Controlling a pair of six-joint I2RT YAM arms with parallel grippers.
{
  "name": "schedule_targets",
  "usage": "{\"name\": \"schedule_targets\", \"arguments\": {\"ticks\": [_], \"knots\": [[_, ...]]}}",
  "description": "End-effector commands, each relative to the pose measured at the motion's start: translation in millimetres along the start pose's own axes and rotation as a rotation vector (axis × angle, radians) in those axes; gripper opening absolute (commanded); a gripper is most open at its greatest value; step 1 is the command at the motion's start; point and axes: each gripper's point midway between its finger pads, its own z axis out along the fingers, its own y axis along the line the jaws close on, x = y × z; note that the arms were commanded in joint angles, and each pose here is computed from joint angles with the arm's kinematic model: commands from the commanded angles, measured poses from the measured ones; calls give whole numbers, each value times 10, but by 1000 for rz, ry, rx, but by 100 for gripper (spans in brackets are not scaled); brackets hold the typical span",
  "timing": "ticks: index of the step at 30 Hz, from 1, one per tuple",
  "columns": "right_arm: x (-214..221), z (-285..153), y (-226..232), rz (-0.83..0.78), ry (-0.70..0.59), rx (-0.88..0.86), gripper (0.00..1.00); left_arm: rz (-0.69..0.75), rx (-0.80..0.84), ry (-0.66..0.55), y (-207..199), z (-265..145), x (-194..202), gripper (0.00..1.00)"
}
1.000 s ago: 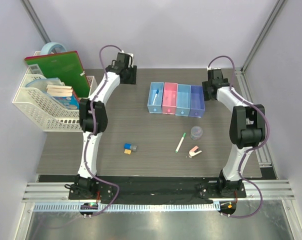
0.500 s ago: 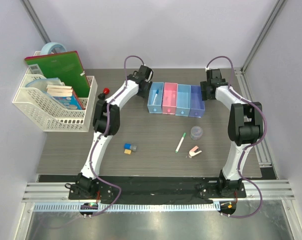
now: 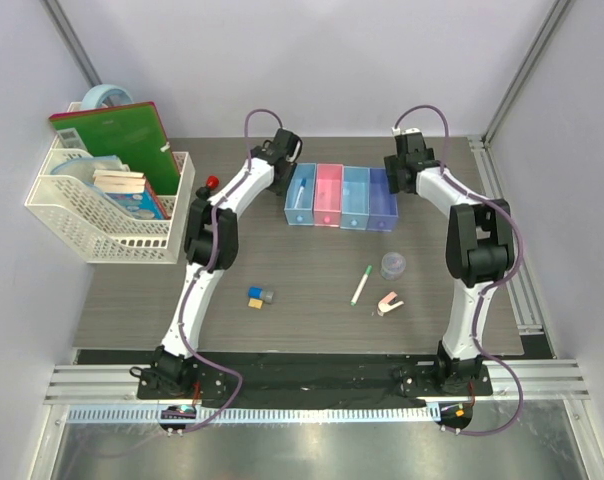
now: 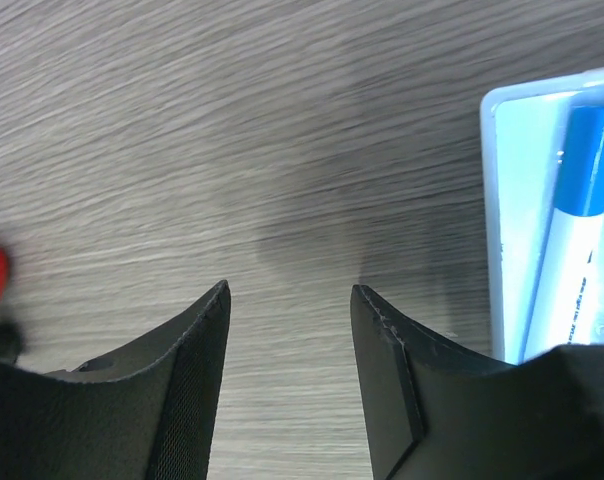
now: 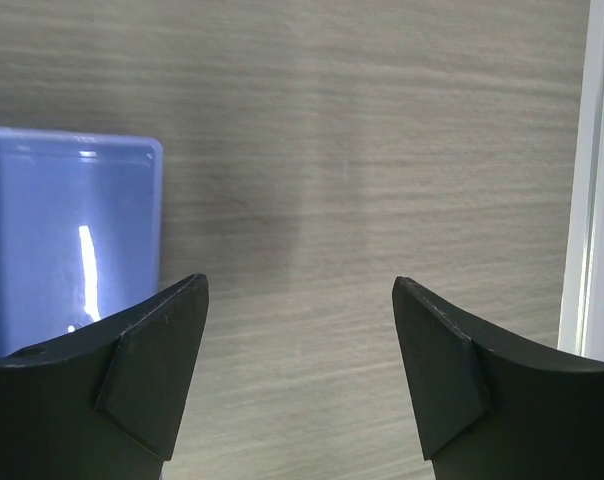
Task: Sort the stationery into containers
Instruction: Move the storage box to the center of the board.
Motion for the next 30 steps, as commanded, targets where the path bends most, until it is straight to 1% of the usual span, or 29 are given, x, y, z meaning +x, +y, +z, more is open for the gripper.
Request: {"name": "schedule_targets", "arguments": {"ticks": [1, 6, 11, 16, 17, 24, 30], "knots": [[-241, 2, 586, -12, -66, -137, 82, 21, -1, -15, 10, -307, -93, 53], [-288, 85, 846, -36, -72, -174, 82, 68, -74, 22, 149, -320, 39, 52], [-345, 131, 1046, -48, -79, -212, 82, 67, -76, 25, 177, -399, 66, 51], [-388, 127, 1157, -49, -87, -232, 82, 59, -122, 2, 289, -454, 18, 51], [-383, 117, 1194, -52, -87, -238, 82, 79, -132, 0, 323, -458, -1, 52], [-397, 15, 1279, -52, -95, -254, 82, 75, -161, 22, 433, -360, 35, 52], [-365, -35, 1322, -56, -92, -261, 82, 85, -198, 0, 554, -350, -30, 52]]}}
